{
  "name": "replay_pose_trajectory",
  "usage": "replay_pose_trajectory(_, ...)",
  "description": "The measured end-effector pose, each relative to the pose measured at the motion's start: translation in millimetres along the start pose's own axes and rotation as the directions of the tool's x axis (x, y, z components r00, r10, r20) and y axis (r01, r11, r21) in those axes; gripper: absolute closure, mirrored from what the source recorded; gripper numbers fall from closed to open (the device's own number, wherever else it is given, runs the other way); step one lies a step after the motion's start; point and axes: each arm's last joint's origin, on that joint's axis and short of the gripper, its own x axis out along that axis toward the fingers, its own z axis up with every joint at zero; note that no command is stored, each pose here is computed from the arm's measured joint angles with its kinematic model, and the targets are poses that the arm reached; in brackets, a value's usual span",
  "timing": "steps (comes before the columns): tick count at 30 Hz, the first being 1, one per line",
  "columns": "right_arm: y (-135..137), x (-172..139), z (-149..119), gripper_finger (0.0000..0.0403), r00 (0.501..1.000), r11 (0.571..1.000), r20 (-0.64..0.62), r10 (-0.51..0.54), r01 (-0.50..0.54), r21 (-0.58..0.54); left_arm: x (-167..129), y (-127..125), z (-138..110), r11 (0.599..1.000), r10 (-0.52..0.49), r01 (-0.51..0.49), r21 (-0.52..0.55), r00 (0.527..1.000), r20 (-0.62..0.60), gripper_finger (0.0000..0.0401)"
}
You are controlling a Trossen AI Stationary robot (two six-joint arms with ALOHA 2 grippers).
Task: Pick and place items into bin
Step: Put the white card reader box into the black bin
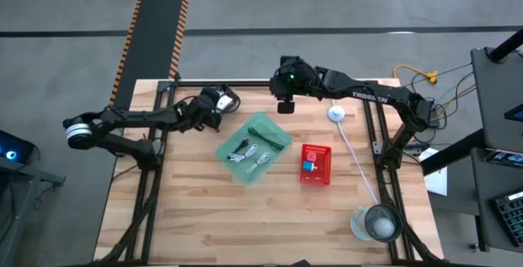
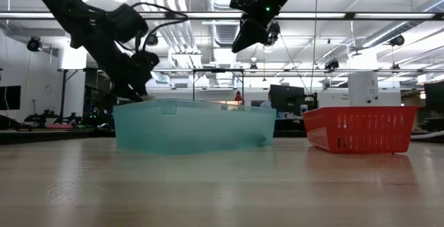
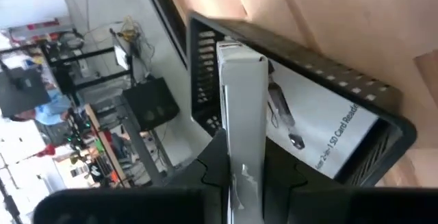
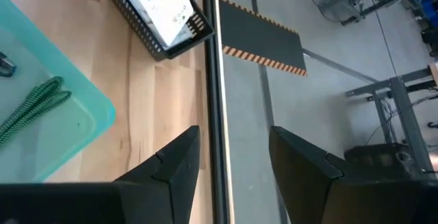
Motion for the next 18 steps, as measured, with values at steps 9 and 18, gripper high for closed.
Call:
replay_pose_trajectory(9,0.0,0.0,-0.2,0.0247,1.000,1.000,-0.003,0.000,0.000,-0.001,11.7,-2.1,2.4,1.000,0.002,-0.003,-0.002,0.998,-0.059,0.0351)
replay_pose_trajectory(18,-0.1,0.1,-0.6,0.0248,1.000,1.000,-0.005,0.000,0.000,-0.001,6.7,4.9,-2.0,0.998,0.044,-0.046,-0.037,0.997,-0.067,0.0234)
